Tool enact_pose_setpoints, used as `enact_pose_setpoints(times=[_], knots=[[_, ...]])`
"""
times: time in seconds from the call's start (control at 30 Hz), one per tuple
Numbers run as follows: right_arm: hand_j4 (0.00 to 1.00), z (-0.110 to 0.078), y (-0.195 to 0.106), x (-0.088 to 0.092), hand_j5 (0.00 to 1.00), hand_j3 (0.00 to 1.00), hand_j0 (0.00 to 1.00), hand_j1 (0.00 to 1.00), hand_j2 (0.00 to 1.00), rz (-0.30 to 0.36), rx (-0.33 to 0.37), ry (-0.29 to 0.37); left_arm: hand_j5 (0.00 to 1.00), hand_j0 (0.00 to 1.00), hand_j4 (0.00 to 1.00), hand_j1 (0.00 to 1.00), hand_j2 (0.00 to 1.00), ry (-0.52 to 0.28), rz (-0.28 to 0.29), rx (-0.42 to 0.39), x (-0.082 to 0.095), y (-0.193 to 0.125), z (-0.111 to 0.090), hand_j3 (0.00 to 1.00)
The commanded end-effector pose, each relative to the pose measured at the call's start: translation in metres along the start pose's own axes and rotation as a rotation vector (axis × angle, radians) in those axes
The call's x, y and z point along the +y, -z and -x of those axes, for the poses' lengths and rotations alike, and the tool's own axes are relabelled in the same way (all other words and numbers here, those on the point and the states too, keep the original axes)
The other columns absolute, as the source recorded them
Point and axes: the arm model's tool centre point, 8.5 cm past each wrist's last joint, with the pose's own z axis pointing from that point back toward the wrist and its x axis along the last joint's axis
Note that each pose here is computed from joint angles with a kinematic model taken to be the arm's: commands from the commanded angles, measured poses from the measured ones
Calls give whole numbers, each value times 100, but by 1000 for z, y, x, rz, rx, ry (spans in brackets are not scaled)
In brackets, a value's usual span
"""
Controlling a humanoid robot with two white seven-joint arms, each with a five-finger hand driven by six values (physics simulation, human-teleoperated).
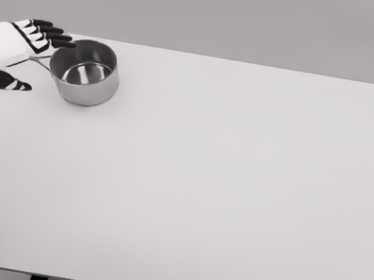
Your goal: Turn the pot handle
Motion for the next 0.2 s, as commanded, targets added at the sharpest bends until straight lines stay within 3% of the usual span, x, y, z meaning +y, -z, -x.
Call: enact_pose_setpoints(times=[0.0, 0.17], knots=[[100, 0, 0, 0, 100, 100, 100, 100, 100, 0, 1, 0, 100, 100, 100, 100, 100, 4, -56, -85, 26, 3, -24, 100], [100, 0, 0, 0, 100, 100, 100, 100, 100, 0, 0, 0, 100, 100, 100, 100, 100, 18, -76, -129, 32, -3, -45, 100]])
